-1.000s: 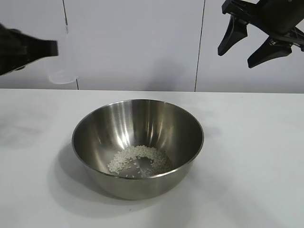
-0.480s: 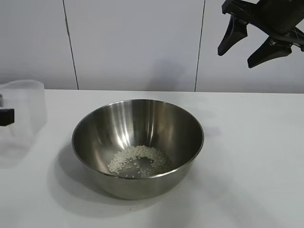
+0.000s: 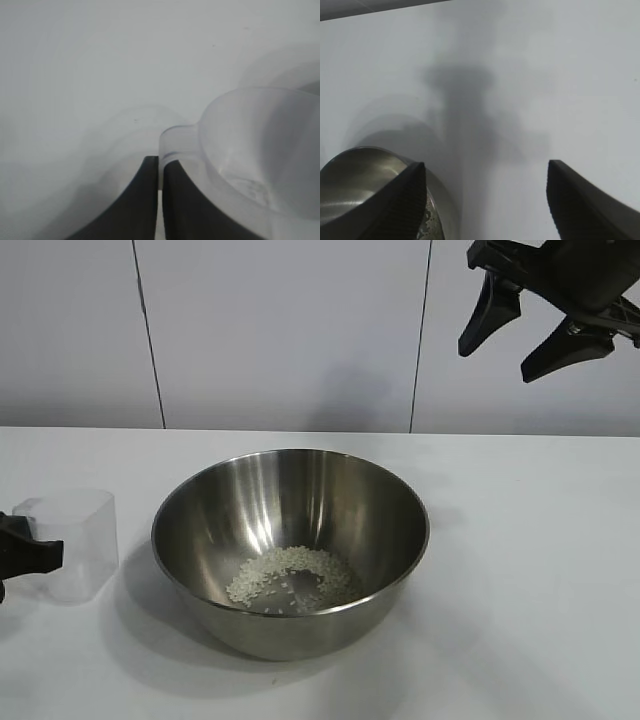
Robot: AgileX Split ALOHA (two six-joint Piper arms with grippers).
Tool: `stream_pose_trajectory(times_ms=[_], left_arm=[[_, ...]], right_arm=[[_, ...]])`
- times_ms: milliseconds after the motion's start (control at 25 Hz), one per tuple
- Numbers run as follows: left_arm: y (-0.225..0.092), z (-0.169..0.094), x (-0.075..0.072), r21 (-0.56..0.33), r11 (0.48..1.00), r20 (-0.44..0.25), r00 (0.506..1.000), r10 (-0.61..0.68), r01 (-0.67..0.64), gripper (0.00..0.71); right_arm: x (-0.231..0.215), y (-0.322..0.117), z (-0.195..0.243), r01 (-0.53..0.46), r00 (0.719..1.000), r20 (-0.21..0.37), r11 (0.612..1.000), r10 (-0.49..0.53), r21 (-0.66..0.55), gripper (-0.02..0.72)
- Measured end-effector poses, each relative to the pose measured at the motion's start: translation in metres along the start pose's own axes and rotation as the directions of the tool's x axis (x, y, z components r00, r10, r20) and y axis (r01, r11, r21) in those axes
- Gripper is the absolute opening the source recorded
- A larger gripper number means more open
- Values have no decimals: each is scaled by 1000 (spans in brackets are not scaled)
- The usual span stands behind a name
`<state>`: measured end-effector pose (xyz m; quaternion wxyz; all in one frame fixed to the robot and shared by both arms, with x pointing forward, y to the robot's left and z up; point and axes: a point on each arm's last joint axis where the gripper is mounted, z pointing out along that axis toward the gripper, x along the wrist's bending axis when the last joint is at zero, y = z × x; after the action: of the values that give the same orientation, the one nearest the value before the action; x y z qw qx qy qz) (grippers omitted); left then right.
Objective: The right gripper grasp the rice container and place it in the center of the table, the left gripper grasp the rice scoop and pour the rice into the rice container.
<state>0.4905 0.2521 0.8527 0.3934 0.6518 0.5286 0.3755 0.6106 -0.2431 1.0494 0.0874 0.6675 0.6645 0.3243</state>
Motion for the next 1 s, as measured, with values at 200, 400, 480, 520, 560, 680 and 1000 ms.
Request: stream_pose_trajectory(times_ms=[200, 400, 480, 520, 560, 680, 1000], left_arm=[[1, 1, 0, -9, 1000, -1, 1000, 10, -10, 315], [0, -1, 0, -3, 1000, -3, 1000, 10, -10, 406], [-5, -6, 1, 19, 1000, -2, 1000, 12, -12, 412], [-8, -9, 1, 32, 999, -2, 1000, 12, -12, 414], [-11, -13, 1, 47, 999, -1, 1000, 13, -13, 414], [-14, -22, 2, 68, 998, 0, 1000, 9, -9, 414], [4, -54, 12, -17, 998, -79, 995, -54, 53, 414]], right_arm=[[0, 1, 0, 0, 1000, 1, 1000, 0, -7, 474], [0, 1, 0, -1, 1000, 2, 1000, 1, -15, 474], [0, 1, 0, -1, 1000, 2, 1000, 1, -16, 474], [0, 1, 0, -1, 1000, 2, 1000, 1, -16, 474], [0, 1, 0, -1, 1000, 2, 1000, 1, -16, 474], [0, 1, 0, -1, 1000, 2, 1000, 1, -16, 474], [0, 2, 0, -1, 1000, 2, 1000, 1, -17, 474]])
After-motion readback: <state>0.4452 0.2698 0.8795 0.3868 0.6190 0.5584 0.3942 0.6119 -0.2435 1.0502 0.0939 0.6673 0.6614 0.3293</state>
